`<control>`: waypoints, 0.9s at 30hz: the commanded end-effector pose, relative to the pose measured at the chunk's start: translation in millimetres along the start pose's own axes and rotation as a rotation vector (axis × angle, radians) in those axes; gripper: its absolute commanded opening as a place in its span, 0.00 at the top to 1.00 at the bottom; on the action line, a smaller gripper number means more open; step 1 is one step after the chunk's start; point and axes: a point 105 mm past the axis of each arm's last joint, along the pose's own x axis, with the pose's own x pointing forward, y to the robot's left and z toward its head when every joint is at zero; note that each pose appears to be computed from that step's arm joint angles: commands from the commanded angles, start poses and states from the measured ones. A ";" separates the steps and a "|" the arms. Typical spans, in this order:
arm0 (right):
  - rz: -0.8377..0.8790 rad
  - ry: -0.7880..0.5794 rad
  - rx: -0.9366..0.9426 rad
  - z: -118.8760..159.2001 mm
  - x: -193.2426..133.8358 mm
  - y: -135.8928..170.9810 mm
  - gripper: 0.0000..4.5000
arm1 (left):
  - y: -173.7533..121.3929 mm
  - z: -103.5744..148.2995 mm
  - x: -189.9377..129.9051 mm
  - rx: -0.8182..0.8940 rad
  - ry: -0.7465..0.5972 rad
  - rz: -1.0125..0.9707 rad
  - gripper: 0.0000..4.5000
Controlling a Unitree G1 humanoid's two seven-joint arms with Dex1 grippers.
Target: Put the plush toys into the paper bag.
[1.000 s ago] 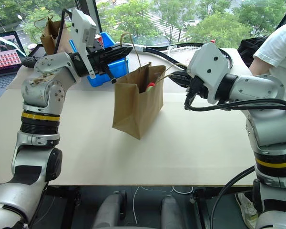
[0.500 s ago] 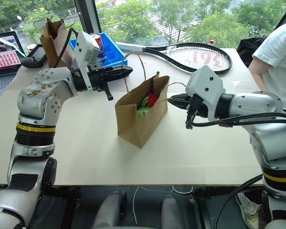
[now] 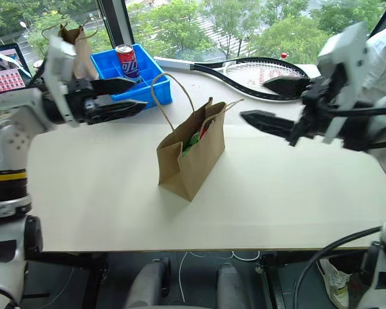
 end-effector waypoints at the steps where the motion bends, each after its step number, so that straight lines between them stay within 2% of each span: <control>1: 0.020 0.048 0.020 -10.6 -9.7 2.3 0.11 | -30.0 -20.5 -16.0 0.018 0.069 -0.141 0.01; 4: 0.057 0.080 0.056 -28.0 -3.4 12.9 0.27 | -36.5 -42.4 -20.6 -0.034 0.104 -0.132 0.00; 10: 0.067 0.131 0.019 -63.7 32.2 30.0 0.75 | -44.6 -56.8 -0.5 0.014 0.084 -0.094 0.00; 13: 0.057 0.097 0.020 -82.3 59.8 45.3 0.98 | -52.0 -55.6 13.8 0.020 0.022 -0.104 0.00; 18: 0.069 0.021 0.035 -89.6 86.9 67.3 0.98 | -50.2 -60.2 21.6 0.040 0.025 -0.083 0.00; 27: 0.042 -0.043 0.050 -93.0 130.3 86.1 0.98 | -60.3 -63.3 39.6 -0.004 -0.001 -0.140 0.00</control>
